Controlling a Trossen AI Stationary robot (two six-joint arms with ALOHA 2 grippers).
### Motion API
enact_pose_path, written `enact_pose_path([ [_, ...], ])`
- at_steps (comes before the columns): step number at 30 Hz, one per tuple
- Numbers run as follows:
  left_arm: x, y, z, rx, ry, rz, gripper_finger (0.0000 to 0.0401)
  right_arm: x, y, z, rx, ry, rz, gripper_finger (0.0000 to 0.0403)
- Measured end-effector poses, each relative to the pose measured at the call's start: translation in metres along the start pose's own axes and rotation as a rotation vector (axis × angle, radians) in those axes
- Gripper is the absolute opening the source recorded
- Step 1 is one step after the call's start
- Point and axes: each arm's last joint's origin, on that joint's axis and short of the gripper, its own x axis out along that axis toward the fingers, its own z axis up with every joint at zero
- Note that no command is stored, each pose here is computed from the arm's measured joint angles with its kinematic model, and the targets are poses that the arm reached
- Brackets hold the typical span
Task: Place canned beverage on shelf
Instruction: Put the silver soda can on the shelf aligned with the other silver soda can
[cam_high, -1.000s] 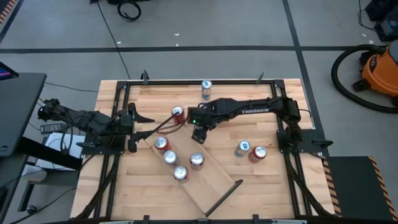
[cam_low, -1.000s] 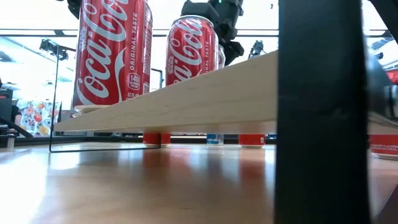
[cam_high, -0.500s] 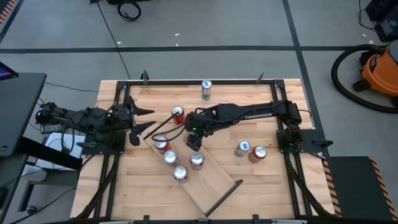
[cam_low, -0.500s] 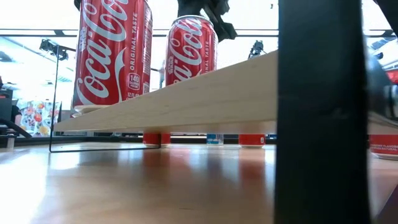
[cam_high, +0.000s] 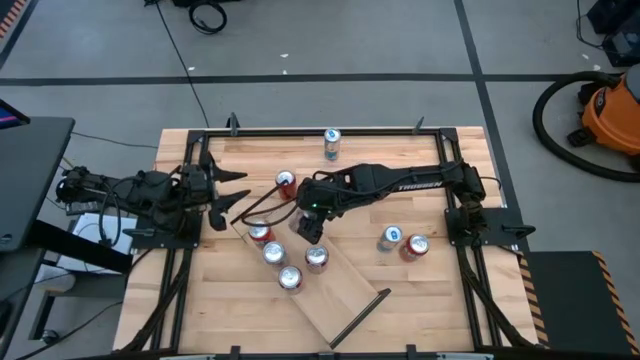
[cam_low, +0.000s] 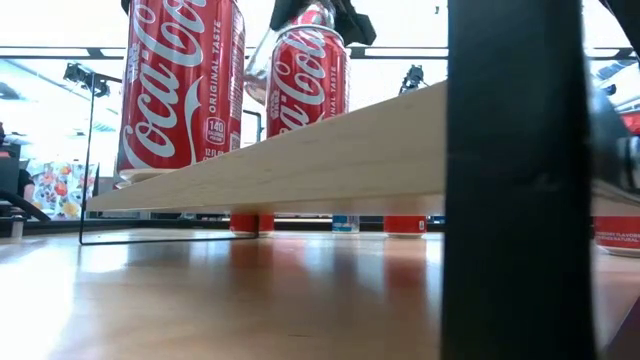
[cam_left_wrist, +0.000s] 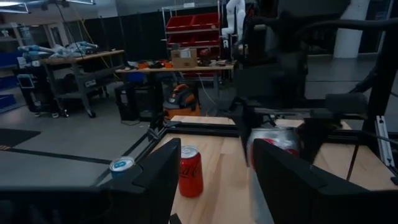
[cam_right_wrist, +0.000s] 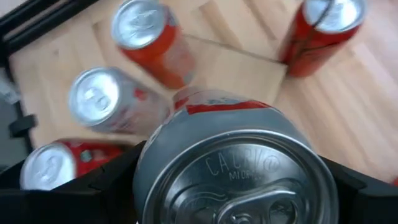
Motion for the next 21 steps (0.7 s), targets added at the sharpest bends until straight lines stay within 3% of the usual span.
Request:
enact_pose_path([
  [5, 0.0, 0.0, 0.002, -0.009, -0.015, 0.0, 0.021, -0.007, 0.003, 0.003, -0.002, -0.008, 0.019, 0.0331],
  [14, 0.0, 0.0, 0.002, -0.008, -0.016, 0.0, 0.021, -0.041, -0.002, 0.017, -0.018, -0.104, -0.059, 0.0331],
  [18, 0.0, 0.0, 0.002, -0.01, -0.021, 0.0, 0.021, -0.03, -0.002, 0.017, -0.025, -0.082, -0.072, 0.0331],
  [21, 0.0, 0.0, 0.002, -0.011, -0.022, 0.0, 0.021, -0.003, 0.0, 0.014, -0.038, 0.006, -0.073, 0.0331],
])
